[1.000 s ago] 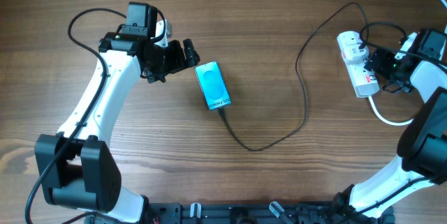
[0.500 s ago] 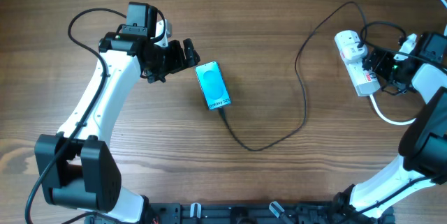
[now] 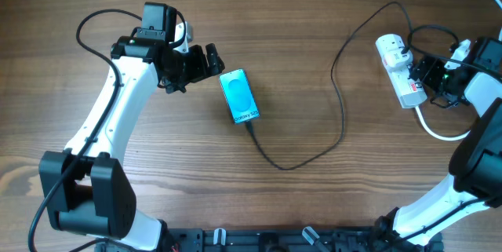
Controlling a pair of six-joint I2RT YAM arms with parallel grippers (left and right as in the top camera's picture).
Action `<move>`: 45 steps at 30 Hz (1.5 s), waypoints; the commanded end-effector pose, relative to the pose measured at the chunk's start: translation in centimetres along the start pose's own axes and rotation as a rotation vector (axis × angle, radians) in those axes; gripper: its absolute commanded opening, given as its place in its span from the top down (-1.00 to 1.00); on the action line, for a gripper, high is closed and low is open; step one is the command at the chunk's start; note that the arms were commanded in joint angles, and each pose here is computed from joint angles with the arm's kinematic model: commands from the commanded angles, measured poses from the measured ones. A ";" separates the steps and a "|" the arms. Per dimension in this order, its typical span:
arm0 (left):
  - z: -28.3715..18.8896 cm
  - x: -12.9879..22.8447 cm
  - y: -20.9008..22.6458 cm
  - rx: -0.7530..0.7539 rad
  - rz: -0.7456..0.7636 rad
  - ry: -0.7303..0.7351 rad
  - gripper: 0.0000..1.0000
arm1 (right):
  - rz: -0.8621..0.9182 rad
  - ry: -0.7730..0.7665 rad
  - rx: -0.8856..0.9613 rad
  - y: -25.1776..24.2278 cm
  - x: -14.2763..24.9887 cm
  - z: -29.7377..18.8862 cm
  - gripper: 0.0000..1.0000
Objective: Plug charger to phone and switch on socket
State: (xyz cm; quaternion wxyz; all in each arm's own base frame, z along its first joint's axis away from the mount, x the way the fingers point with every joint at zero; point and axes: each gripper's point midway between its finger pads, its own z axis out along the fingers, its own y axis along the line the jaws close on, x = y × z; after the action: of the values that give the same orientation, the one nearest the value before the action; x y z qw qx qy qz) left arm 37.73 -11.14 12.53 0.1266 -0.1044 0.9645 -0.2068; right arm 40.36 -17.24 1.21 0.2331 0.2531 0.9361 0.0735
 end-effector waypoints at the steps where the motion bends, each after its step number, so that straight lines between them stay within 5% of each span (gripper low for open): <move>1: -0.4 -0.2 0.0 -0.005 0.008 -0.015 -1.00 | -0.018 0.004 0.012 -0.5 0.4 0.8 -0.95; 15: -0.4 -0.2 0.0 -0.005 0.008 -0.015 -1.00 | -0.092 0.005 0.050 0.4 0.5 1.2 -0.99; 17: -0.4 -0.2 0.0 -0.005 0.008 -0.015 -1.00 | 0.023 -0.021 0.124 -0.9 0.0 1.0 -1.00; 45: -0.4 -0.2 0.0 -0.005 0.008 -0.016 -1.00 | 0.033 -0.016 0.051 0.7 0.0 0.1 -0.99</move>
State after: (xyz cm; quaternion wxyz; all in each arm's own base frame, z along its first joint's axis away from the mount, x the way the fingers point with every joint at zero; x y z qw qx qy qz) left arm 37.72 -11.14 12.53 0.1265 -0.1045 0.9646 -0.2065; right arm 40.98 -16.99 1.30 0.2357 0.2865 0.9268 0.0579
